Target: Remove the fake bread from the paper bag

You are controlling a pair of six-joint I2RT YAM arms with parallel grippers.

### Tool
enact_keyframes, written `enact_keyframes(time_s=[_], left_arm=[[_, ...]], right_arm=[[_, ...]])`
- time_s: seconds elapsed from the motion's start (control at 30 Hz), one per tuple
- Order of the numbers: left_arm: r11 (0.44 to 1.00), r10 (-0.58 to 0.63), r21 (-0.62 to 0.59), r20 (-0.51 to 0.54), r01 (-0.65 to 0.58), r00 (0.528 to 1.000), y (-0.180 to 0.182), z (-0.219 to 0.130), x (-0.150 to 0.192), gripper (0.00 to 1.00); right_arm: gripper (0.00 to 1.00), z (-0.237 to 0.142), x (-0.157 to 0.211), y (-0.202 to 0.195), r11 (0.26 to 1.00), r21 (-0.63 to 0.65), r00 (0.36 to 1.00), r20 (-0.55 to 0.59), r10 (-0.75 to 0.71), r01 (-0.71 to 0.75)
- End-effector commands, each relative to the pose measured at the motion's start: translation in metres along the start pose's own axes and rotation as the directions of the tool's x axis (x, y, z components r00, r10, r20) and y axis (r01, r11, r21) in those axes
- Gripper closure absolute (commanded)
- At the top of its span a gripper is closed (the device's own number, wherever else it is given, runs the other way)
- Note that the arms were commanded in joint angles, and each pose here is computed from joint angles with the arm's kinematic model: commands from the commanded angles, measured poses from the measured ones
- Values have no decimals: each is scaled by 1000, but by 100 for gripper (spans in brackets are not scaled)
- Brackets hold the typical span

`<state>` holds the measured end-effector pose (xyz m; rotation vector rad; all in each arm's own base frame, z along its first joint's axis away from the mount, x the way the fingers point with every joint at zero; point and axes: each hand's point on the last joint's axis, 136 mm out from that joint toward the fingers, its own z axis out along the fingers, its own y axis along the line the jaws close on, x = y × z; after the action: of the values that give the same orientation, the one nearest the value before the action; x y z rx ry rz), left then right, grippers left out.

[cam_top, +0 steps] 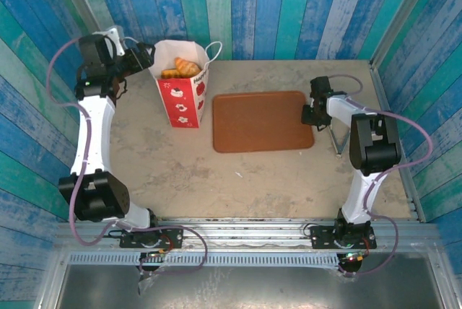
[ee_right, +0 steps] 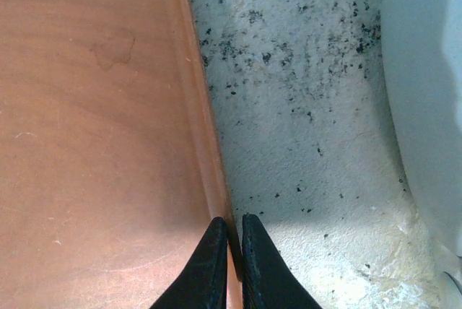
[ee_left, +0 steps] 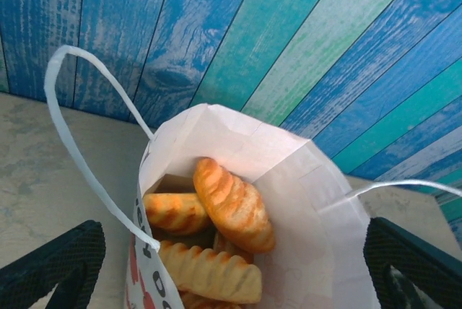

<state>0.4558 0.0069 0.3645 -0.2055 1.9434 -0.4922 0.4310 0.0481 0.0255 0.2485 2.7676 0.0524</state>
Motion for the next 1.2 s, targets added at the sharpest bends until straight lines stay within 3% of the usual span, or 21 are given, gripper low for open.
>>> enact_keyframes(time_s=[0.0,0.13,0.4,0.57,0.77,1.17], left_arm=[[999,33,10,76,-34,997,-13,-27,-15,1],[999,36,3,87,-37,996,-14,-34,-12,6],[998,1,-57,116,5,993,-5,-51,-3,6],[988,-24,-146,204,55,979,6,-76,-4,6],[993,52,-114,278,-21,959,-8,-101,-5,6],[992,85,-116,258,-56,963,-10,-105,1,6]], right_arm=[[90,2,5,-2,999,-14,999,-12,47,-48],[89,5,8,-3,998,-8,998,-28,54,-54],[91,2,16,1,991,-48,992,-25,123,-124],[91,-4,16,-2,992,-46,993,-2,117,-117],[91,-10,12,-8,992,-57,994,8,112,-111],[87,10,11,-6,991,-73,989,-87,-120,113]])
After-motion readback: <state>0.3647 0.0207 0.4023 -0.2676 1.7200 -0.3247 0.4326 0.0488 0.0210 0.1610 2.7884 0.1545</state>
